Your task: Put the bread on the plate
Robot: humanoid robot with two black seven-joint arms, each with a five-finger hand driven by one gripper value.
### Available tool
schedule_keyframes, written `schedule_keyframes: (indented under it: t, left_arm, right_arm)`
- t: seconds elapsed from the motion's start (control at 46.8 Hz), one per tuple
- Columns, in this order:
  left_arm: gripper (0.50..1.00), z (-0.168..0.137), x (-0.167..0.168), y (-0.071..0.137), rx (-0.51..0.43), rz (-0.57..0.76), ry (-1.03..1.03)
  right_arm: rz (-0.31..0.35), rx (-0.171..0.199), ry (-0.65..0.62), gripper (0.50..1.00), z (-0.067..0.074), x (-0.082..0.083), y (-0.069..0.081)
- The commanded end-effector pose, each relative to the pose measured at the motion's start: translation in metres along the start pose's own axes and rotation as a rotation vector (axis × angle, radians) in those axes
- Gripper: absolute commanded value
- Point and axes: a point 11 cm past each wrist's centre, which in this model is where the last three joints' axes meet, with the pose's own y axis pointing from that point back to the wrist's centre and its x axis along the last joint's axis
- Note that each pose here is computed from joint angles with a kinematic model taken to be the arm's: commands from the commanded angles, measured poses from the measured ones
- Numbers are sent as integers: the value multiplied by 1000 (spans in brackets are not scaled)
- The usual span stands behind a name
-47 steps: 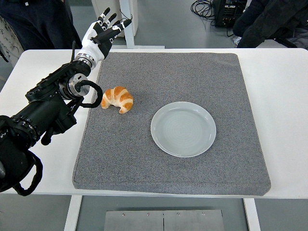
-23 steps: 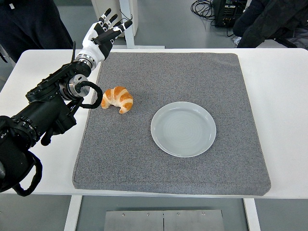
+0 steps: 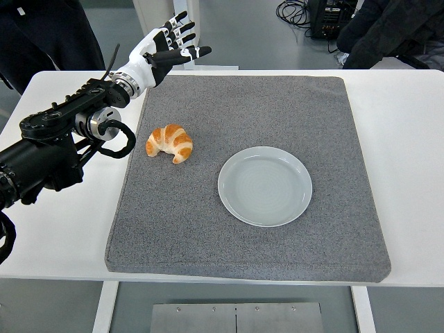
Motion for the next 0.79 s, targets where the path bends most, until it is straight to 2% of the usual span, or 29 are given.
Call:
schedule_keyframes:
  t: [0.0,0.107,0.214,0.363,0.513,0.769]
  left_arm:
    - [1000,0,7,4,38,-17,-181]
    - [1000,12,9,6,54,-69,-389]
    - [1000,9,5,19,77,-146,-546]
    - [1000,13,-6,39,53,-240,-758]
    - [1000,17,-3,53,40,-291,-943]
    - [1000,-8,25,77,183,-385,-1205]
  right_arm:
    - [0,0,1,1000,0,0,0]
    - [0,-2,-1,1000,0,0,0]
    - [0,0,-1,1000,0,0,0]
    - [0,0,1,1000,0,0,0]
    - [0,-2,1,1000,1,0,0]
    - [0,0,1,1000,0,0,0]
